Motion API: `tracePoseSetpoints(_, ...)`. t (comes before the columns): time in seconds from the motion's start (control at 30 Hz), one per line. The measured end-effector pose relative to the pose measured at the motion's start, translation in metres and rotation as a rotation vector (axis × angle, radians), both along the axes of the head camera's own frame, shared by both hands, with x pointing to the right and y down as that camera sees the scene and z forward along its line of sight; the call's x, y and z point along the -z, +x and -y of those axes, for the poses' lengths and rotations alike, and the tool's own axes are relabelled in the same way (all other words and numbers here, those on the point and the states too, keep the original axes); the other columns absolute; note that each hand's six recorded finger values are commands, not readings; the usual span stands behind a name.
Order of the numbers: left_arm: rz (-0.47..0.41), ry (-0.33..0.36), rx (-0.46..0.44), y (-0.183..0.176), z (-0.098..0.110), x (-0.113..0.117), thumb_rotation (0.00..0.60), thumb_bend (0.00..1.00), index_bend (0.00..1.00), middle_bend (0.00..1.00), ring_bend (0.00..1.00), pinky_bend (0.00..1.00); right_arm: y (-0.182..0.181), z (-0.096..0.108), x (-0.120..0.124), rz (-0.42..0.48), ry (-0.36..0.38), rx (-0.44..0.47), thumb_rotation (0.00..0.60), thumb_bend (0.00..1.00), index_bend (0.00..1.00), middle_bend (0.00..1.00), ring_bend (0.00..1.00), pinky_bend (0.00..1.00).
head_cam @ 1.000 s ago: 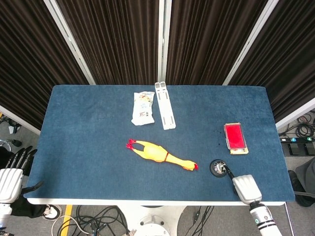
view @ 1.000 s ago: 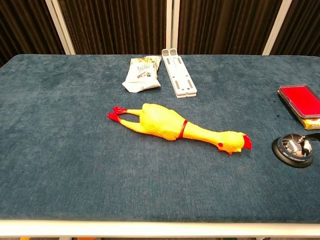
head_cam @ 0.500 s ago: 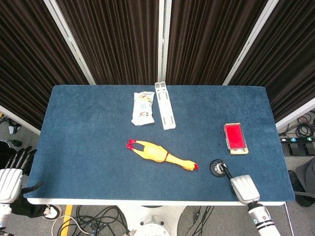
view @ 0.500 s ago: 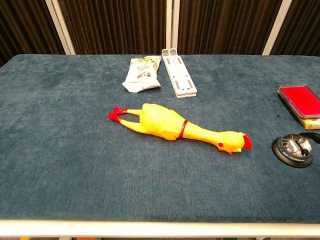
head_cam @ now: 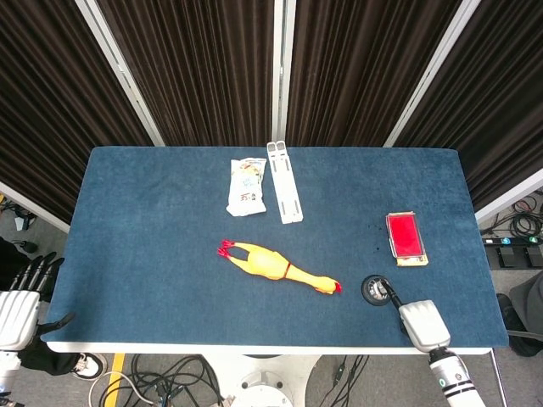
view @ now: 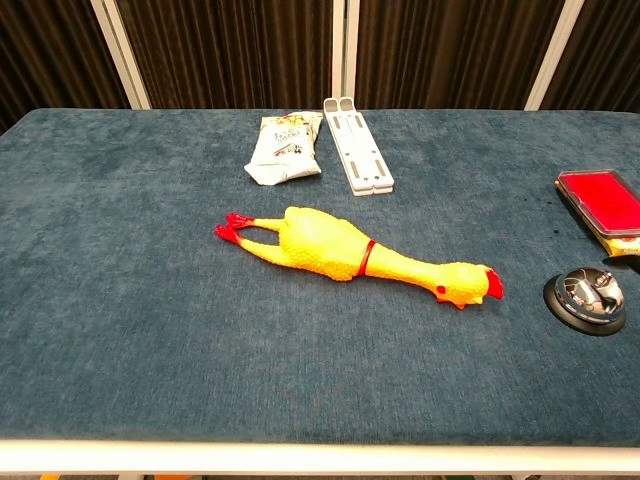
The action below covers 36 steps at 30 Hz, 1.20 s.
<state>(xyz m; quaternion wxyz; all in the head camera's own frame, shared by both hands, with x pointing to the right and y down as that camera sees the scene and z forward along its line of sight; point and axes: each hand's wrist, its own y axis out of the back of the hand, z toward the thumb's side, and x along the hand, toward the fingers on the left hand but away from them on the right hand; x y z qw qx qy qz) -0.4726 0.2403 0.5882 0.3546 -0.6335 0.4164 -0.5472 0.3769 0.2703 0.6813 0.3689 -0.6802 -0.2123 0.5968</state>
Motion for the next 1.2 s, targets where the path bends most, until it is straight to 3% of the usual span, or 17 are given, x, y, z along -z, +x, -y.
tracePoseSetpoints(0.17, 0.001, -0.006, 0.004, -0.002, -0.001, -0.001, 0.600, 0.12, 0.11, 0.03, 0.00, 0.14, 0.003, -0.006, -0.008, -0.023, -0.039, -0.003, 0.600, 1.00, 0.00, 0.89, 0.85, 0.73)
tracePoseSetpoints(0.3, -0.001, -0.002, 0.004, -0.001, -0.001, 0.000, 0.600, 0.12, 0.11, 0.03, 0.00, 0.14, 0.002, -0.003, -0.005, -0.018, -0.026, -0.007, 0.600, 1.00, 0.00, 0.89, 0.85, 0.73)
tracePoseSetpoints(0.47, -0.005, 0.004, -0.004, 0.001, 0.000, 0.002, 0.600, 0.12, 0.11, 0.03, 0.00, 0.14, 0.000, 0.010, 0.009, 0.014, 0.049, -0.019, 0.600, 1.00, 0.00, 0.89, 0.85, 0.73)
tracePoseSetpoints(0.6, -0.005, 0.005, -0.009, 0.004, 0.001, 0.002, 0.600, 0.12, 0.11, 0.03, 0.00, 0.14, 0.004, 0.027, 0.030, 0.056, 0.158, -0.052, 0.600, 1.00, 0.00, 0.88, 0.83, 0.72)
tracePoseSetpoints(0.67, -0.005, 0.005, -0.010, 0.005, 0.001, 0.002, 0.600, 0.12, 0.11, 0.03, 0.00, 0.14, 0.009, 0.034, 0.040, 0.073, 0.212, -0.075, 0.600, 0.98, 0.00, 0.77, 0.71, 0.64)
tracePoseSetpoints(0.7, -0.006, 0.005, -0.011, 0.006, 0.001, 0.002, 0.600, 0.12, 0.11, 0.03, 0.00, 0.14, 0.012, 0.038, 0.045, 0.081, 0.238, -0.090, 0.600, 0.89, 0.00, 0.60, 0.54, 0.52)
tracePoseSetpoints(0.73, -0.005, 0.005, -0.011, 0.006, 0.001, 0.002, 0.600, 0.12, 0.11, 0.03, 0.00, 0.14, 0.018, 0.042, 0.051, 0.088, 0.269, -0.111, 0.600, 0.69, 0.00, 0.33, 0.28, 0.30)
tracePoseSetpoints(0.77, -0.005, 0.006, -0.012, 0.007, 0.002, 0.002, 0.600, 0.12, 0.11, 0.03, 0.00, 0.14, 0.023, 0.045, 0.054, 0.091, 0.285, -0.128, 0.600, 0.53, 0.00, 0.17, 0.14, 0.16)
tracePoseSetpoints(0.83, -0.005, 0.007, -0.012, 0.008, 0.002, 0.003, 0.600, 0.12, 0.11, 0.03, 0.00, 0.14, 0.034, 0.048, 0.058, 0.078, 0.296, -0.163, 0.600, 0.26, 0.00, 0.00, 0.00, 0.01)
tracePoseSetpoints(0.93, -0.002, 0.007, -0.013, 0.010, 0.003, 0.005, 0.600, 0.12, 0.11, 0.03, 0.00, 0.14, 0.055, 0.053, 0.064, -0.007, 0.307, -0.219, 0.600, 0.15, 0.00, 0.00, 0.00, 0.00)
tracePoseSetpoints(1.07, 0.001, 0.013, -0.015, 0.011, 0.005, 0.006, 0.600, 0.12, 0.11, 0.03, 0.00, 0.14, 0.084, 0.056, 0.073, -0.119, 0.292, -0.319, 0.600, 0.15, 0.00, 0.00, 0.00, 0.00)
tracePoseSetpoints(1.2, 0.002, 0.013, -0.016, 0.012, 0.005, 0.006, 0.600, 0.12, 0.11, 0.03, 0.00, 0.14, 0.096, 0.057, 0.079, -0.162, 0.285, -0.344, 0.600, 0.21, 0.00, 0.00, 0.00, 0.00)
